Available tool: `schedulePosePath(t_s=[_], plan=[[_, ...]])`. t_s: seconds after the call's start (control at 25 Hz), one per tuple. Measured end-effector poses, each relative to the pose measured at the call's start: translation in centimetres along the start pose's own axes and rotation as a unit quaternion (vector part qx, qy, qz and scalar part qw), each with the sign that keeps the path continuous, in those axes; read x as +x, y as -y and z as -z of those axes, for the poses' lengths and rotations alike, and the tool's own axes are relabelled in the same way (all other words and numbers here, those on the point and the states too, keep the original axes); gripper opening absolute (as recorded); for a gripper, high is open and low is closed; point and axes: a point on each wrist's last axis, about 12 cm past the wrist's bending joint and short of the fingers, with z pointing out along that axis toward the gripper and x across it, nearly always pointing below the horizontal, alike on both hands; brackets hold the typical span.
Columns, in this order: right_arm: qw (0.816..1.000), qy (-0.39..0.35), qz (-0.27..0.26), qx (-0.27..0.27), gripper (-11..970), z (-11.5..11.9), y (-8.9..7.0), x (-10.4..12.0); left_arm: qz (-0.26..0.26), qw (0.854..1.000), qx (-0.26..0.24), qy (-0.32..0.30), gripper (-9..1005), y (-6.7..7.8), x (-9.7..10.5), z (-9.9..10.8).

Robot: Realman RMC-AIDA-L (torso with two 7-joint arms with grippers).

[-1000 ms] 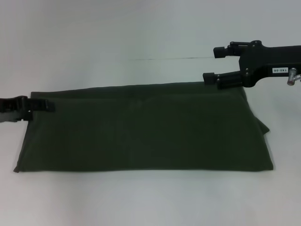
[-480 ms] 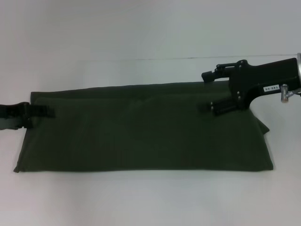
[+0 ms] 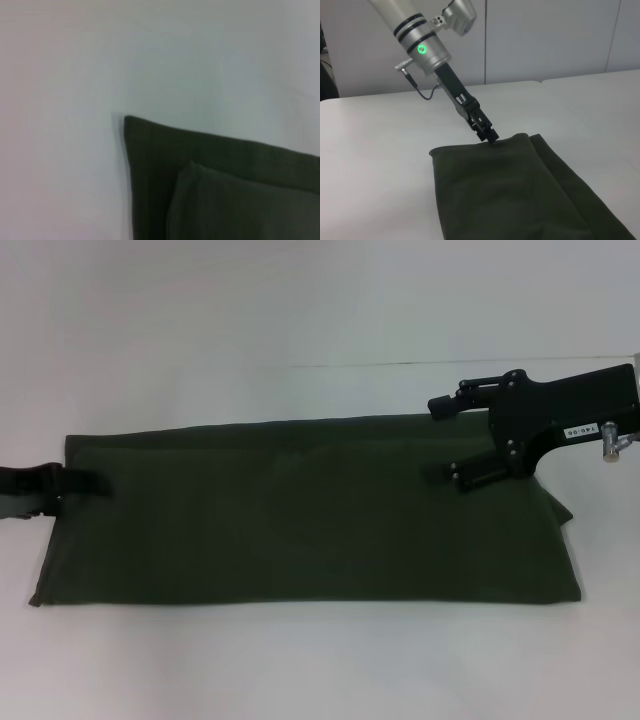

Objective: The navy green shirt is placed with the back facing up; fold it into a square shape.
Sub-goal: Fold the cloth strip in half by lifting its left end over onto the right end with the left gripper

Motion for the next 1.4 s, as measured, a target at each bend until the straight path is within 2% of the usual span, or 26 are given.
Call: schedulePosePath(t_s=[0.72,1.16,1.4], plan=[[1.0,-0.01,0.01,-0.002,915,0.0,0.3,-0.4,-0.005,0.999,0.019,-0.029,876,1.7,0.6,-2.0],[1.0,-0.017,0.016,-0.005,914,-0.3,0.4,-0.7,0.0,0.999,0.025,-0.025,876,1.8,0.5,-1.9],[1.0,-0.022,0.018,-0.007,914,-0.5,0.4,-0.9,0.013,1.0,0.02,0.005,875,0.9,-0.4,-0.6]])
